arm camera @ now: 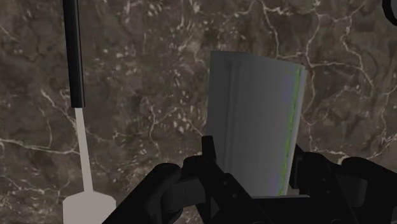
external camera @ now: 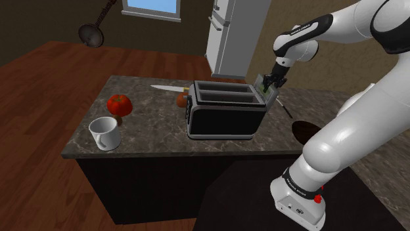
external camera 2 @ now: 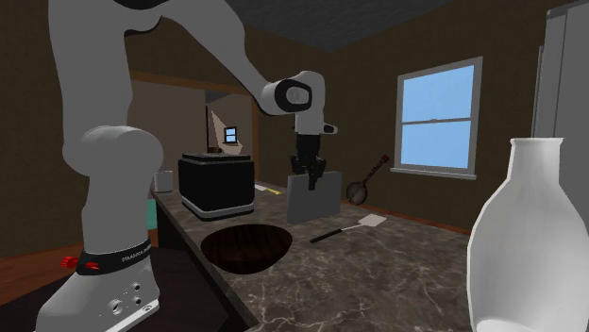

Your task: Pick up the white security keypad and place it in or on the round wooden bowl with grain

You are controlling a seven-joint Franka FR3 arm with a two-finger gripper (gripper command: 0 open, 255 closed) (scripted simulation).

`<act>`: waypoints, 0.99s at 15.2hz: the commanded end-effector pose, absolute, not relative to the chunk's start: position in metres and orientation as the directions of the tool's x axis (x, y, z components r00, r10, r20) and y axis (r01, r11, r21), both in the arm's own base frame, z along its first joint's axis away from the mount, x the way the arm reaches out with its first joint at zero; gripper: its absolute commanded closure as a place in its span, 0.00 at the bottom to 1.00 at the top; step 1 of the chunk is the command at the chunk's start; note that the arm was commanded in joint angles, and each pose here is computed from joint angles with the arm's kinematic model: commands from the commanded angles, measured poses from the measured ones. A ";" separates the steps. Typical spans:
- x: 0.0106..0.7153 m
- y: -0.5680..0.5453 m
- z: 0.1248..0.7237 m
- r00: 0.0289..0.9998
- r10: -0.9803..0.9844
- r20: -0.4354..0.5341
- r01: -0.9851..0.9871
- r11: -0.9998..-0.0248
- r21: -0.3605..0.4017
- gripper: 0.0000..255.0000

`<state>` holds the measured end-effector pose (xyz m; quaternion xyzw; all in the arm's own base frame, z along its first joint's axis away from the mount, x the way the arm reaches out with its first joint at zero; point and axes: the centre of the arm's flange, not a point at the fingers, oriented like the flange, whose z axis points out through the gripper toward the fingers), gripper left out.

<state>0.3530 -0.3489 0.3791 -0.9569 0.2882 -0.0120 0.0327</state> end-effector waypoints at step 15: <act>0.353 -0.349 0.421 0.834 -0.552 0.004 -0.550 -0.832 -0.069 1.00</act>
